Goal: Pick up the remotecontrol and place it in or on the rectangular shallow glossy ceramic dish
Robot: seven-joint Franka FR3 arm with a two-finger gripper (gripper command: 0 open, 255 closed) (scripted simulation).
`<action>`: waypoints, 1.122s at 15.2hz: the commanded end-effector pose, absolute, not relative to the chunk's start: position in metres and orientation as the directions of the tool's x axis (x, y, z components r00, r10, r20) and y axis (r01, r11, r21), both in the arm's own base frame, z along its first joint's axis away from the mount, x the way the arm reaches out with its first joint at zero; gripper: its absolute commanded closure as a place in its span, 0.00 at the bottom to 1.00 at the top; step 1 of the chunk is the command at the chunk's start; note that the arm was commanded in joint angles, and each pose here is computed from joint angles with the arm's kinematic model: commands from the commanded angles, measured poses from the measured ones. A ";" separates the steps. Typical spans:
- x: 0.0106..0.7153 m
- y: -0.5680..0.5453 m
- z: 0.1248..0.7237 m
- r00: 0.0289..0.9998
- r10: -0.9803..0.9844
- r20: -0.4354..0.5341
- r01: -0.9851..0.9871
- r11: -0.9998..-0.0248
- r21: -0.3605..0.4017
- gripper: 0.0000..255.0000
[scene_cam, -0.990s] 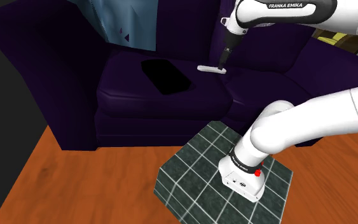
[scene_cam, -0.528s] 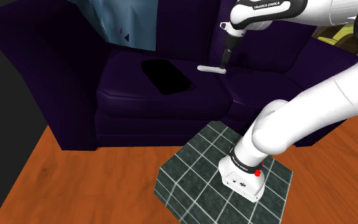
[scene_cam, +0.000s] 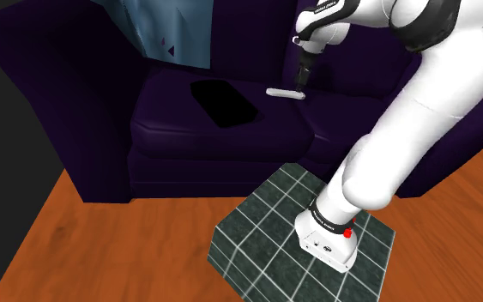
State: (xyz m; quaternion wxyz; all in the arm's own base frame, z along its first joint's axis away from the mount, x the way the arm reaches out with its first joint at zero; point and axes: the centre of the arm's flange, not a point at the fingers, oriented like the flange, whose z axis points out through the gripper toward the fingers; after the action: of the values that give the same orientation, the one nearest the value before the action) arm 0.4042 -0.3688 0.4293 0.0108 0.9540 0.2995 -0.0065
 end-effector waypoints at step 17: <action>0.485 -0.476 0.333 0.671 0.742 -0.014 0.741 -0.671 -0.024 0.00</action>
State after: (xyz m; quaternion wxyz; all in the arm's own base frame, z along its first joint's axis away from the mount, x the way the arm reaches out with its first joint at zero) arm 0.4857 -0.4750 0.3399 -0.0083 0.9139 0.4057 -0.0112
